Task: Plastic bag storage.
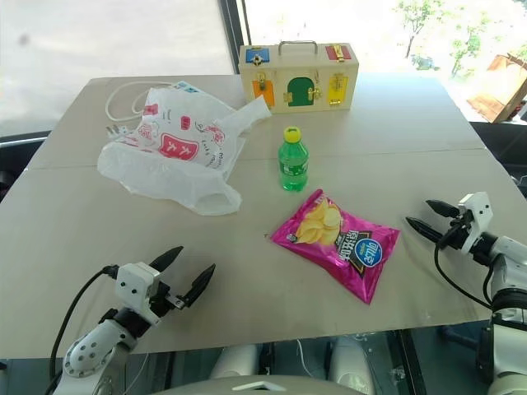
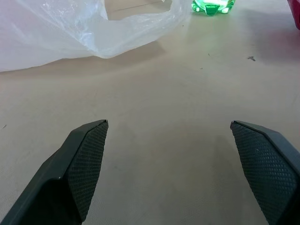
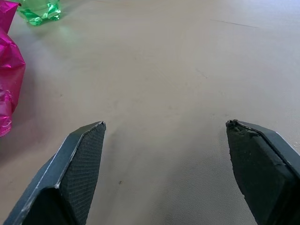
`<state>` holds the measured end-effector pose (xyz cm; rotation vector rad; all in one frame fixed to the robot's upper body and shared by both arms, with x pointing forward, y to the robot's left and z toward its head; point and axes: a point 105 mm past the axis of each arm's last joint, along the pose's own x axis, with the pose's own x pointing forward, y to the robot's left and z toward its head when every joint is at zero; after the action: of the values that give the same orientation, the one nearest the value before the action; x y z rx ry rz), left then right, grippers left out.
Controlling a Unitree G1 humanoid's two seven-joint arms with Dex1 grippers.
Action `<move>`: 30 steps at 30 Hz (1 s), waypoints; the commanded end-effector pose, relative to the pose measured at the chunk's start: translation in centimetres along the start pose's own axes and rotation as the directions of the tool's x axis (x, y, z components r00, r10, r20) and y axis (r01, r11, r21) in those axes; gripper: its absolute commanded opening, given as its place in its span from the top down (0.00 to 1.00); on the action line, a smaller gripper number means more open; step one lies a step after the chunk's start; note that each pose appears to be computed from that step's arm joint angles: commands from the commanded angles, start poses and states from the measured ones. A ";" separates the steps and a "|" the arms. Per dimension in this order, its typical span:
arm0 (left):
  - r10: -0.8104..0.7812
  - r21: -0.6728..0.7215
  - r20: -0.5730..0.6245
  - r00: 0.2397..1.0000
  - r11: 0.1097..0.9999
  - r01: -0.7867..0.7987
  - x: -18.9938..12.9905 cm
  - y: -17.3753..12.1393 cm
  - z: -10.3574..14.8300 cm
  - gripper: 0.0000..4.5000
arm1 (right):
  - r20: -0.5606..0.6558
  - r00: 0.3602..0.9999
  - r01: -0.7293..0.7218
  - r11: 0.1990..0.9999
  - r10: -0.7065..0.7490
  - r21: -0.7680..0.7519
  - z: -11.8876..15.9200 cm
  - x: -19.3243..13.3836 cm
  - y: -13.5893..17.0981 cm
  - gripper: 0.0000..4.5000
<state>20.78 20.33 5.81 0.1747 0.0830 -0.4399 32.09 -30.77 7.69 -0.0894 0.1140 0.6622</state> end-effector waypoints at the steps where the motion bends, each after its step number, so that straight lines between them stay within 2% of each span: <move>1: 0.010 0.030 0.036 0.999 1.000 -0.011 -0.1 0.3 1.0 0.02 | 0.019 1.000 0.007 0.999 -0.007 -0.034 1.0 -0.4 -0.4 0.08; 30: -0.022 0.015 0.057 0.998 1.000 0.021 0.1 0.1 1.2 0.02 | 0.012 1.000 -0.023 0.998 0.024 -0.053 1.2 0.1 0.1 0.08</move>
<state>21.02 20.15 6.13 0.1615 0.0564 -0.4612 31.89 -30.54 7.65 -0.1110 0.1256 0.6796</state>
